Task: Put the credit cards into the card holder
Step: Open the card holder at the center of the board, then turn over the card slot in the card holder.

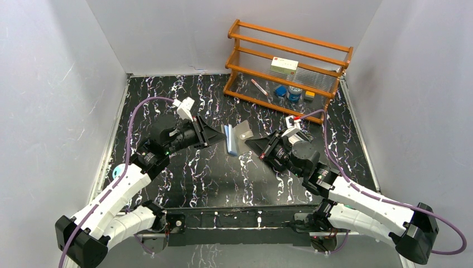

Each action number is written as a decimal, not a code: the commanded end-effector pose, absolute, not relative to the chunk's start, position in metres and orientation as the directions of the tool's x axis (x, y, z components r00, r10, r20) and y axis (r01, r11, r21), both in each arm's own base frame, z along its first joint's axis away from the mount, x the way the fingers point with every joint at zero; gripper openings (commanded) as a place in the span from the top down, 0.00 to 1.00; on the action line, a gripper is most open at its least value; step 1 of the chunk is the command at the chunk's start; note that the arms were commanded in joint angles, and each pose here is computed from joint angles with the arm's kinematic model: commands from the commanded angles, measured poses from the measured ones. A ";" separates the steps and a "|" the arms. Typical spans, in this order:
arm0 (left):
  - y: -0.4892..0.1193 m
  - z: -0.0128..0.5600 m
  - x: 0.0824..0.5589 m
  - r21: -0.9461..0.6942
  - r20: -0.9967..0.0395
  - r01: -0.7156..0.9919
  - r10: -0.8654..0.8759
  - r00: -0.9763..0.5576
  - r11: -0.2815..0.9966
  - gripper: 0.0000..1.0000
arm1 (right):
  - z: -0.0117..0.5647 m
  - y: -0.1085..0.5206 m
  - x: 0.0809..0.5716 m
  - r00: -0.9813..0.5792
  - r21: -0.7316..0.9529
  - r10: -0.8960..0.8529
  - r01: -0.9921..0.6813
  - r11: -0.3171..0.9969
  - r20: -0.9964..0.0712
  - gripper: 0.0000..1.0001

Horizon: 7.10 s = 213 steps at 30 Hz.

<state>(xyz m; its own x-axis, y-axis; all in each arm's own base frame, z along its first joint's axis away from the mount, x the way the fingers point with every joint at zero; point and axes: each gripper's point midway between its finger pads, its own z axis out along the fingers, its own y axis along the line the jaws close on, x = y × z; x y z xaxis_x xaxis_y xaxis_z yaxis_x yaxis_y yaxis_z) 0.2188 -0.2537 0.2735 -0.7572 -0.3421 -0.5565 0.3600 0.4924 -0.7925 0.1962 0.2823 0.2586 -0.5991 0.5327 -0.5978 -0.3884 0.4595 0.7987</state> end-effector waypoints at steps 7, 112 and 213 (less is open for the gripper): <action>-0.254 0.285 0.218 -0.789 -0.571 0.383 -0.343 -0.746 0.479 0.75 | 0.288 0.282 0.194 -0.569 0.807 0.573 -0.443 0.391 -0.590 1.00; -0.249 0.141 0.186 -0.783 -0.367 0.168 -0.225 -0.903 0.600 1.00 | 0.146 0.346 0.187 -0.820 0.588 0.184 -0.214 0.780 -0.542 0.72; -0.202 0.081 0.169 -0.507 -0.205 -0.069 -0.199 -0.958 0.859 0.62 | 0.081 0.402 0.161 -0.901 0.658 -0.019 -0.330 0.677 -0.433 0.69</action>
<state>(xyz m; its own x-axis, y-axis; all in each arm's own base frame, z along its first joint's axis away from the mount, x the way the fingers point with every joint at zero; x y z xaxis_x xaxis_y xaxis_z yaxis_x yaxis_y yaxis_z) 0.1755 -0.1988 0.0802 -0.9435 -0.2415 -0.2269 -0.1012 0.8619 -0.4969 0.1531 0.3751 0.0477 -0.9147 -0.0564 -0.4002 -0.3003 0.7576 0.5796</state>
